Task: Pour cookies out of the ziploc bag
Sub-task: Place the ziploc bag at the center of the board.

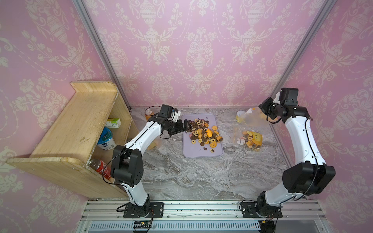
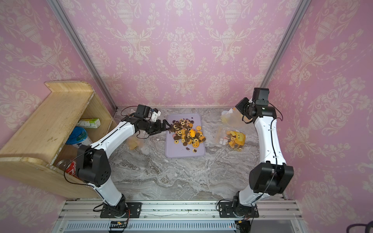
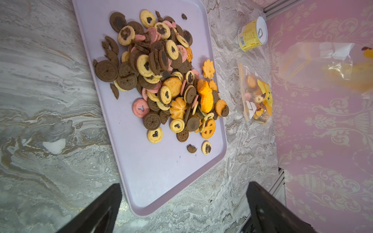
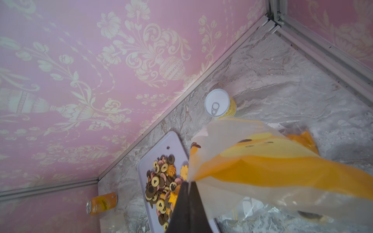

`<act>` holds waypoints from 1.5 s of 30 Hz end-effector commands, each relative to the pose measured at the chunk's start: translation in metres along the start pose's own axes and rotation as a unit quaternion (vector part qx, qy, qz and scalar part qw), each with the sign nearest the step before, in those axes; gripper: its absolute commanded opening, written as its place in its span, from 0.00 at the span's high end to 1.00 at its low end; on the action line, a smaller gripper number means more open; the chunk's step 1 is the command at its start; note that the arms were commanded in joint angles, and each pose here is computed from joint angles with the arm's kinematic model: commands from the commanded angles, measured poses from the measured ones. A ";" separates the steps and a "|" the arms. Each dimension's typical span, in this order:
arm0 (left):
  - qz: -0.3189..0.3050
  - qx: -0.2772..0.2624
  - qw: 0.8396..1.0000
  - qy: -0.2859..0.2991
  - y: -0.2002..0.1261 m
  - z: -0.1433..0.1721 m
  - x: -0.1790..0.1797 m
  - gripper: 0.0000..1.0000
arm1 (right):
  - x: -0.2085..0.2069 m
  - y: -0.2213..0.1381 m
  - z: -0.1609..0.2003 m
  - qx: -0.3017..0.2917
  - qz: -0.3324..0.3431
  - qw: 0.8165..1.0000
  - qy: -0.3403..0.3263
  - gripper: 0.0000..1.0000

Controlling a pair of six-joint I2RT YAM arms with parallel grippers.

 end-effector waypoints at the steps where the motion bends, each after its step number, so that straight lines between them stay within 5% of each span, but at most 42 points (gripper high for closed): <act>1: 0.003 -0.003 1.000 0.006 -0.007 0.002 -0.001 0.01 | 0.005 0.007 -0.038 -0.032 -0.005 0.999 -0.009 1.00; 5: 0.004 -0.010 1.000 0.008 -0.010 0.002 -0.003 0.01 | 0.001 0.017 -0.050 -0.061 0.004 0.997 -0.057 1.00; 10: 0.010 -0.016 1.000 0.005 -0.011 0.001 -0.005 0.01 | -0.056 0.045 -0.003 -0.016 0.028 0.998 -0.047 0.99; 11: 0.012 -0.015 1.000 0.003 -0.010 0.001 -0.005 0.01 | -0.069 0.050 0.009 -0.003 0.034 0.999 -0.041 0.90; 13: 0.014 -0.016 1.000 0.002 -0.010 0.001 -0.006 0.01 | -0.097 0.056 0.037 0.016 0.054 0.998 -0.040 0.52; 15: 0.015 -0.015 1.000 0.003 -0.010 0.002 -0.006 0.01 | -0.112 0.054 0.059 0.020 0.068 0.996 -0.054 0.25; 18: 0.015 -0.015 1.000 0.002 -0.010 0.002 -0.006 0.01 | -0.129 0.045 0.087 0.028 0.075 0.995 -0.063 0.08; 22: 0.016 -0.013 1.000 -0.001 -0.008 0.002 -0.005 0.01 | -0.126 0.028 0.105 0.026 0.066 0.995 -0.074 0.00; 31: 0.013 -0.008 1.000 -0.004 -0.004 0.004 -0.002 0.01 | -0.104 0.029 0.150 0.078 0.094 0.983 -0.135 0.04; 33: 0.013 -0.007 1.000 -0.004 -0.003 0.004 -0.001 0.01 | -0.098 0.037 0.162 0.098 0.101 0.978 -0.153 0.27; 37: 0.013 -0.005 1.000 -0.005 -0.002 0.005 -0.001 0.01 | -0.079 0.056 0.182 0.136 0.088 0.973 -0.167 0.53; 45: 0.014 -0.004 1.000 -0.006 -0.002 0.006 -0.001 0.01 | -0.071 0.104 0.216 0.190 0.112 0.959 -0.175 0.80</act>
Point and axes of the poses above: each gripper's point midway between its finger pads, its own y axis out along the fingers, its own x axis along the line the jaws close on, z = x × y, the point moved 3 cm from there along -y, back along the fingers, and after that the axes turned 15 degrees about y, right-handed, at the moved point
